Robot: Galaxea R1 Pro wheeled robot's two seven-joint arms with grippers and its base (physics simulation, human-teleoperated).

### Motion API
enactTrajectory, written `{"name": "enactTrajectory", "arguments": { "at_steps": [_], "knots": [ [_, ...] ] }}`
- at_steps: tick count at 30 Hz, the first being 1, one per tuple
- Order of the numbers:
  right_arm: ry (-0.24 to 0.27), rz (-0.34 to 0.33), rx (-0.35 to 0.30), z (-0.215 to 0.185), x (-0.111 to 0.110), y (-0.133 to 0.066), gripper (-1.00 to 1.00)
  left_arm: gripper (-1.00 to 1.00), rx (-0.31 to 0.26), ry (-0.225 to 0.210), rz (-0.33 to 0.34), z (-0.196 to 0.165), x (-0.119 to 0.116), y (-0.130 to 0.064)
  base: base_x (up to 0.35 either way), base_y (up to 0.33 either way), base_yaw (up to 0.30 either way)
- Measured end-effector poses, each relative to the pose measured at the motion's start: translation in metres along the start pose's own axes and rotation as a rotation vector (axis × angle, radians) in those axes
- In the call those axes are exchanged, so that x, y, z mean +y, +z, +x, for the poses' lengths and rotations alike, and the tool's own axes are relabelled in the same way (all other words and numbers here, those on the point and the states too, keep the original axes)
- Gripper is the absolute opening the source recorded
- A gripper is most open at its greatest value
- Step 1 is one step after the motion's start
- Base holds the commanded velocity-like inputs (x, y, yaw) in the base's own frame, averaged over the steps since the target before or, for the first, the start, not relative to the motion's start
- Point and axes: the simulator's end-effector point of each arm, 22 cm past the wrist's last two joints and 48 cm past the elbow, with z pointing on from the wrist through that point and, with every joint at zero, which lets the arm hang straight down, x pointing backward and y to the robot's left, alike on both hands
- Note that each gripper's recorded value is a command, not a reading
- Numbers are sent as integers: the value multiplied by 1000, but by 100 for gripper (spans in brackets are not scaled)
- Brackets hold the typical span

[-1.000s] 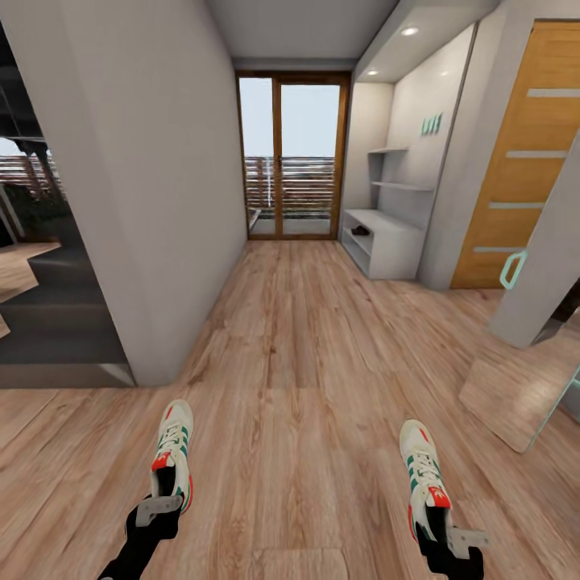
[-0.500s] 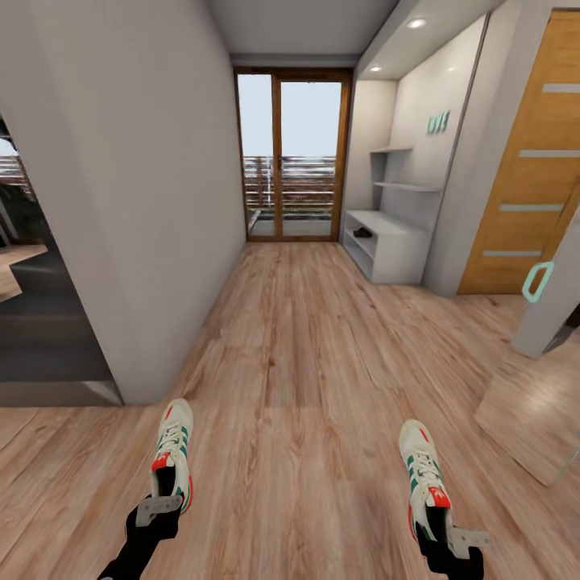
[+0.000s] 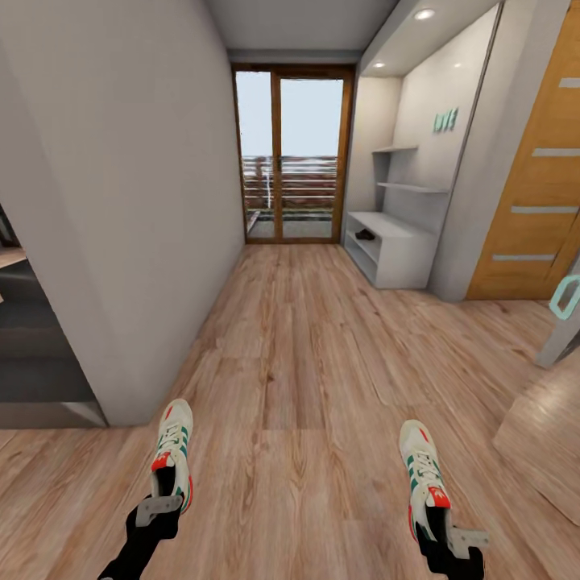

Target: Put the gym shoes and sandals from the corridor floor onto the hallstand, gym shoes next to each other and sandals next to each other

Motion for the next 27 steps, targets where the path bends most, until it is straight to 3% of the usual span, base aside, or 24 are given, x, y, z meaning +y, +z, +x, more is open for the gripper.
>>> {"name": "enactTrajectory", "arguments": {
  "at_steps": [27],
  "knots": [
    [1, 1, 0, 0, -1, 0, -100, -100, 0, 0, 0, 0, 0, 0, 339, 0, 0]
  ]
}}
